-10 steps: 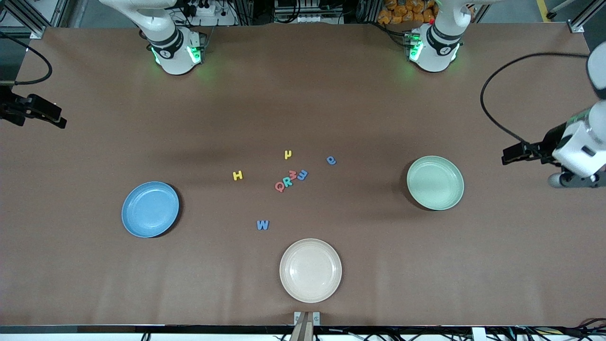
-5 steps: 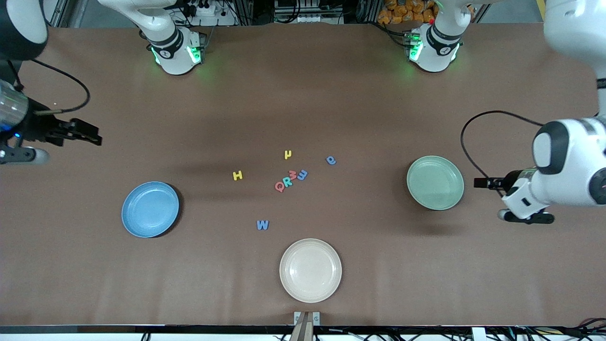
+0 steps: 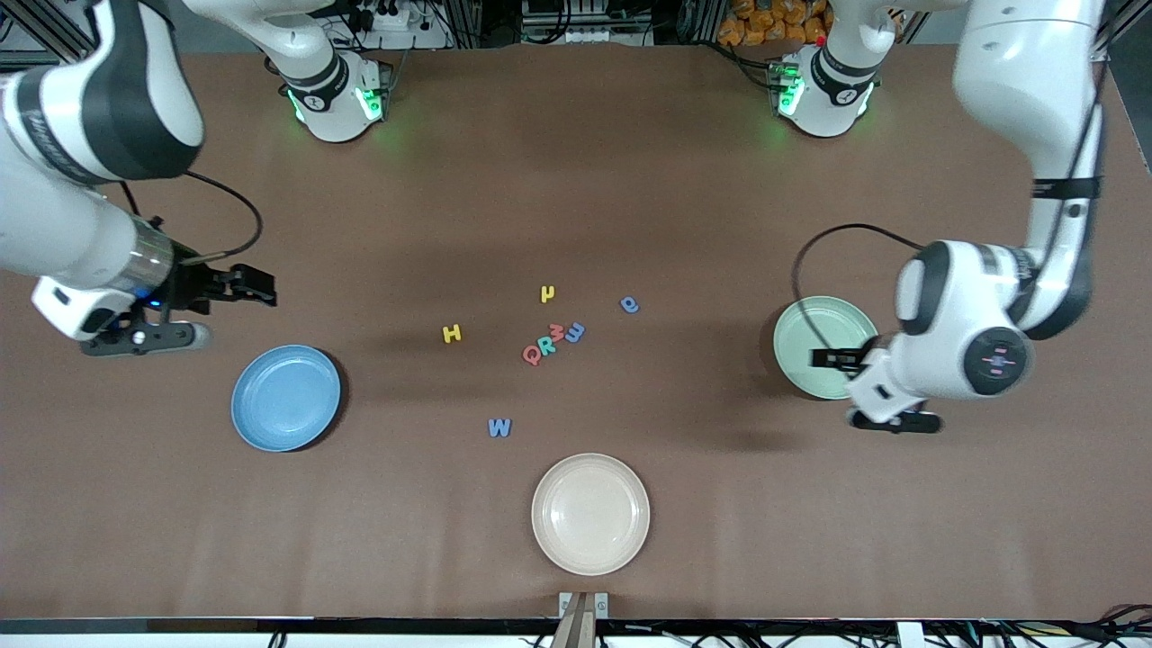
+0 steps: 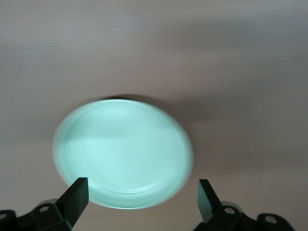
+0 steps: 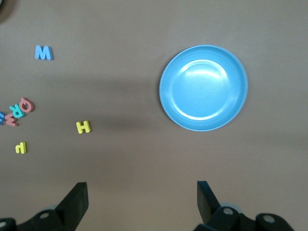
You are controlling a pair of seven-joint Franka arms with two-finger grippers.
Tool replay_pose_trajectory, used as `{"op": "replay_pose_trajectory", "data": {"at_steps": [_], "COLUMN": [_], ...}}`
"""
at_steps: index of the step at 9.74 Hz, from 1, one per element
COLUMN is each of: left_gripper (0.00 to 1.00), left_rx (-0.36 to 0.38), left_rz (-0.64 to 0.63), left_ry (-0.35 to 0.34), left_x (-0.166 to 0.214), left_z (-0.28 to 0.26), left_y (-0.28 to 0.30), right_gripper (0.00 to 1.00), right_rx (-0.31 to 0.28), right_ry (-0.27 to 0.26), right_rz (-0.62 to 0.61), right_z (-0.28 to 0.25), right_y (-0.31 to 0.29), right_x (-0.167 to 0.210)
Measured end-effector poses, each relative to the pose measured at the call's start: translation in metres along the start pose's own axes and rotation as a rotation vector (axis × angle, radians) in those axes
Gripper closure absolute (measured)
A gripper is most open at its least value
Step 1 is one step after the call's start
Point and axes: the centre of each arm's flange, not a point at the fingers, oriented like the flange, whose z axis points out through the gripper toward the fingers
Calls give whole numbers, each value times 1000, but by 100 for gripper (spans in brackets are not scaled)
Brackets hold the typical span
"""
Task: Sort uppercase to blue plate, lowercase to green plate
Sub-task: 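Grasp the yellow H with the right gripper while the left gripper reaches the blue a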
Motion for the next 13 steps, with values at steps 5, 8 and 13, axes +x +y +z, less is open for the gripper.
{"op": "replay_pose_trajectory", "data": {"at_steps": [5,8,13], "left_gripper": [0,0,0], "left_rx": [-76,-104,-107], "left_rz": [-139,-230,-335], "left_ry": [60,120,157], "left_x": [-23,-30,-61], "left_z": [33,85,123], "left_y": [145,209,268], "right_gripper": [0,0,0], "right_rx": [17,24,15], "right_ry": [22,58,115], "right_rz": [-54,-67,-53], "right_z": [78,124,205], "right_y": [-45,-74,-139], "right_x": [4,0,2]}}
